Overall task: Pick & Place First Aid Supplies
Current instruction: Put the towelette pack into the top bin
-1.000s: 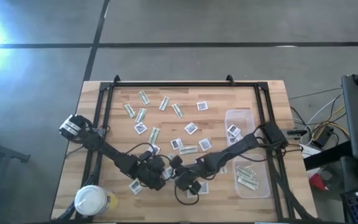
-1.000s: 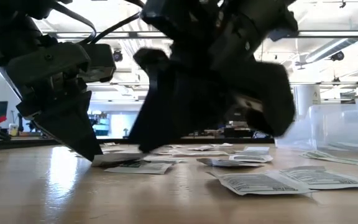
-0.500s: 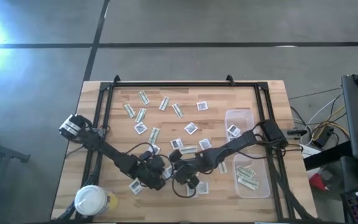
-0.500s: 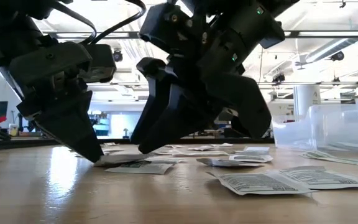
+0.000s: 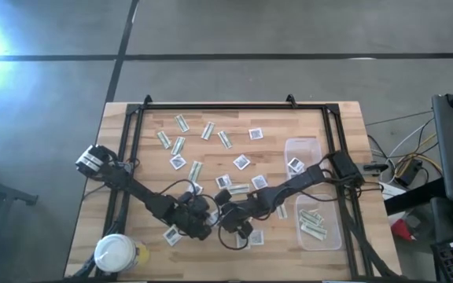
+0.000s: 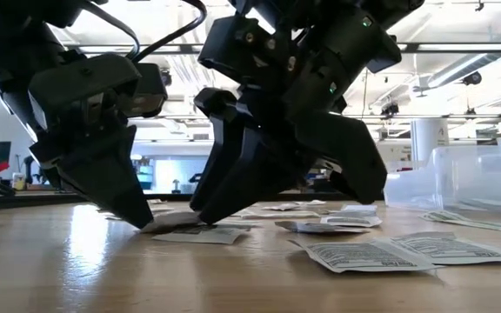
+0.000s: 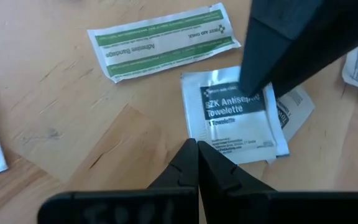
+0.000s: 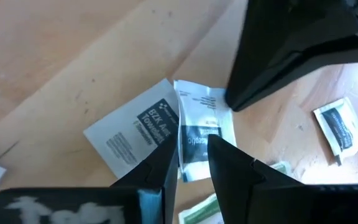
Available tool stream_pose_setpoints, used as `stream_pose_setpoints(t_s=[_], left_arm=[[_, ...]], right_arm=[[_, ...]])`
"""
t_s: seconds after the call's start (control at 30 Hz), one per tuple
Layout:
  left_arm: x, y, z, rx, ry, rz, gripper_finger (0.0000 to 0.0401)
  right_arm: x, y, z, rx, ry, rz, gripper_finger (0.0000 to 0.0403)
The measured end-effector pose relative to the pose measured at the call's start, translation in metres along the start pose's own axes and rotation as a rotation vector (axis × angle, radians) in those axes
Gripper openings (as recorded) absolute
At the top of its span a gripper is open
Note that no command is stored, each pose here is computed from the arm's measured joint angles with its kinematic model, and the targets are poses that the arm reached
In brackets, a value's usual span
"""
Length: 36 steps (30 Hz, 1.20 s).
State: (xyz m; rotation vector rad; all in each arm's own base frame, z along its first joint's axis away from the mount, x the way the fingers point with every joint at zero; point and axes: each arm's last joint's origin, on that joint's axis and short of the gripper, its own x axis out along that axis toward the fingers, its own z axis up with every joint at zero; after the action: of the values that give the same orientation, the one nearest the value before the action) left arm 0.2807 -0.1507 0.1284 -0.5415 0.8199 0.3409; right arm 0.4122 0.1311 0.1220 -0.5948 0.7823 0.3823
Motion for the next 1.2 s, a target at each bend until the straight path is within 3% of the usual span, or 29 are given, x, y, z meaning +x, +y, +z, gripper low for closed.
stream_pose_setpoints(t_s=[0.27, 0.53, 0.77, 1.0, 1.2], left_arm=[[0.0, -0.005, 0.002, -0.031, -0.003, -0.064, 0.0], [0.0, -0.004, 0.002, -0.019, 0.003, -0.047, 0.0], [0.0, -0.004, 0.002, 0.027, -0.001, -0.044, 0.0], [0.0, -0.003, 0.002, 0.061, -0.02, -0.029, 0.0], [-0.001, -0.005, 0.004, 0.093, -0.031, -0.026, 0.0]], right_arm=[[0.001, -0.005, -0.003, 0.035, 0.006, -0.01, 0.006], [0.001, -0.005, -0.006, 0.049, 0.034, 0.003, 0.0013], [-0.006, -0.002, -0.01, 0.064, 0.107, 0.036, 0.0009], [-0.04, 0.0, 0.002, 0.1, 0.136, 0.052, 0.0009], [-0.089, -0.001, 0.015, 0.094, 0.174, -0.037, 0.0008]])
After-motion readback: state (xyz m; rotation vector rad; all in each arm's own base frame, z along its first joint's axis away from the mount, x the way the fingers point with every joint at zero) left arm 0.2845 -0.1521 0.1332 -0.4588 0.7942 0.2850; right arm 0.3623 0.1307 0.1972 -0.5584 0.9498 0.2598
